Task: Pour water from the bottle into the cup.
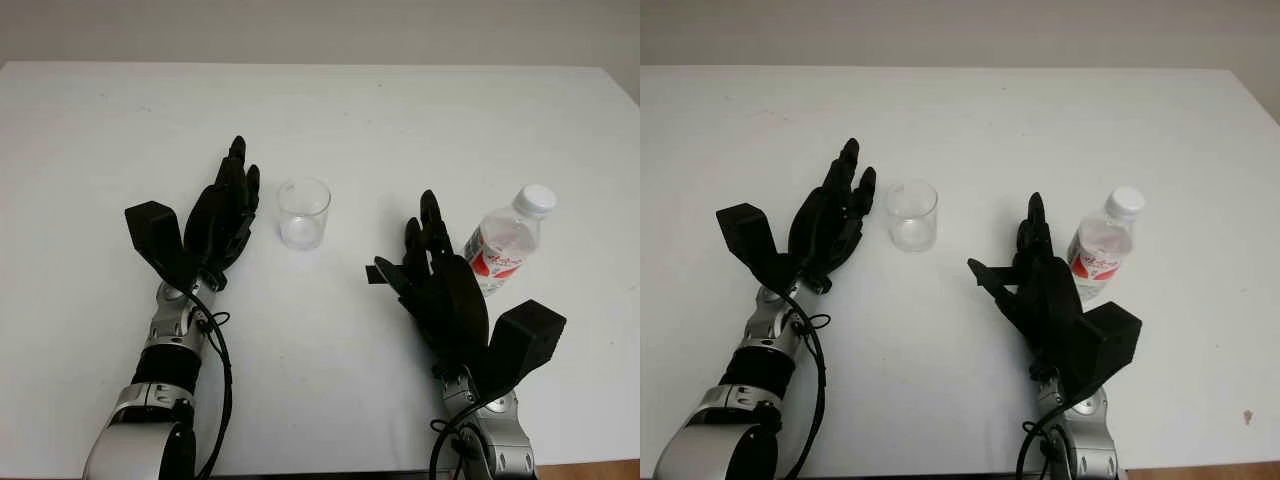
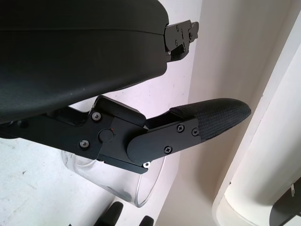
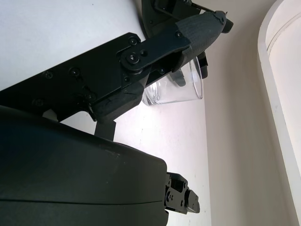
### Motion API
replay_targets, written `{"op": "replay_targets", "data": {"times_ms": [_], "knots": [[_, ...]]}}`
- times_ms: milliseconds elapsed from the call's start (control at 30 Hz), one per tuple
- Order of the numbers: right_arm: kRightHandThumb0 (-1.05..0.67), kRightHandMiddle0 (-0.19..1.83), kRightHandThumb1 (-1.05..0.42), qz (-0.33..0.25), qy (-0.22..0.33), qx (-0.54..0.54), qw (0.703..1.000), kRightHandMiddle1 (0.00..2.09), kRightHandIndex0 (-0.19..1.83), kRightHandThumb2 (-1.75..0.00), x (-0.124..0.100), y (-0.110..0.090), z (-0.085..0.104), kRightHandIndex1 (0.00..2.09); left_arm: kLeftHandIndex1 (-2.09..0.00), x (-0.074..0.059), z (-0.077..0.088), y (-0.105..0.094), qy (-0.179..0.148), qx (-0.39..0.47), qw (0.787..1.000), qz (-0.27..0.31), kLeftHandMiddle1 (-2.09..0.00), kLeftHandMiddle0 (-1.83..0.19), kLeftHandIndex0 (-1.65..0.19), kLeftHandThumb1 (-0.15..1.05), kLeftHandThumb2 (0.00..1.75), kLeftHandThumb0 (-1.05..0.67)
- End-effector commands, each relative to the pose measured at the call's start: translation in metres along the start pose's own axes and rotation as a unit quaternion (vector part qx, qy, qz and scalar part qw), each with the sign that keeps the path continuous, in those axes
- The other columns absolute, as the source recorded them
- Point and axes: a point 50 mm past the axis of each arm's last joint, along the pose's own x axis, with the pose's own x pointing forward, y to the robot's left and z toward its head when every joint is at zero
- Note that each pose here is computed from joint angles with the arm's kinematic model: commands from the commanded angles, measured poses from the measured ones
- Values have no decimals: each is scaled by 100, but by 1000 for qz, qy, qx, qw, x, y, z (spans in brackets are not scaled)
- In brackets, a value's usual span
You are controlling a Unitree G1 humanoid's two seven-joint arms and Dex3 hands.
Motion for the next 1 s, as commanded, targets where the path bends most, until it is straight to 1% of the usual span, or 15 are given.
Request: {"op": "replay_targets", "data": {"times_ms": [0, 167, 367, 600, 767, 900, 967], "knots": [[-94, -19, -87, -3, -2, 2, 1000, 0, -19, -5, -3, 2, 0, 0, 0, -2, -2, 1, 0, -5, 1000, 0, 0, 19, 19, 105, 72, -85], [-94, -19, -87, 0, -1, 3, 1000, 0, -19, -5, -3, 3, -2, 0, 0, -4, -3, 0, 2, -6, 1000, -1, 0, 19, 19, 105, 72, -85], [-96, -19, -88, 10, -1, -5, 1000, 0, -19, -6, 1, 3, -5, 0, 0, -3, -4, 2, 6, -6, 1000, 5, 0, 19, 19, 105, 72, -84], [-96, -19, -88, 17, -2, -3, 1000, 0, -19, -5, -5, 2, -3, 0, 0, -2, -3, 3, 5, -8, 1000, 3, 0, 19, 19, 105, 72, -83], [-98, -19, -89, 26, -5, -13, 1000, 0, -19, -6, -12, 3, 0, 0, 0, -1, -3, 1, 4, -12, 1000, 0, 0, 19, 19, 105, 73, -83], [-102, -19, -90, 41, -3, -29, 999, 0, -19, -6, -18, 3, 9, 0, 0, -1, -3, 0, 2, -8, 1000, 1, 0, 19, 19, 105, 73, -84], [-99, -19, -90, 50, -1, -24, 998, 0, -19, -5, -22, 4, 13, 0, 0, -1, -2, 0, 3, -10, 1000, 3, 0, 19, 19, 105, 73, -84]]}}
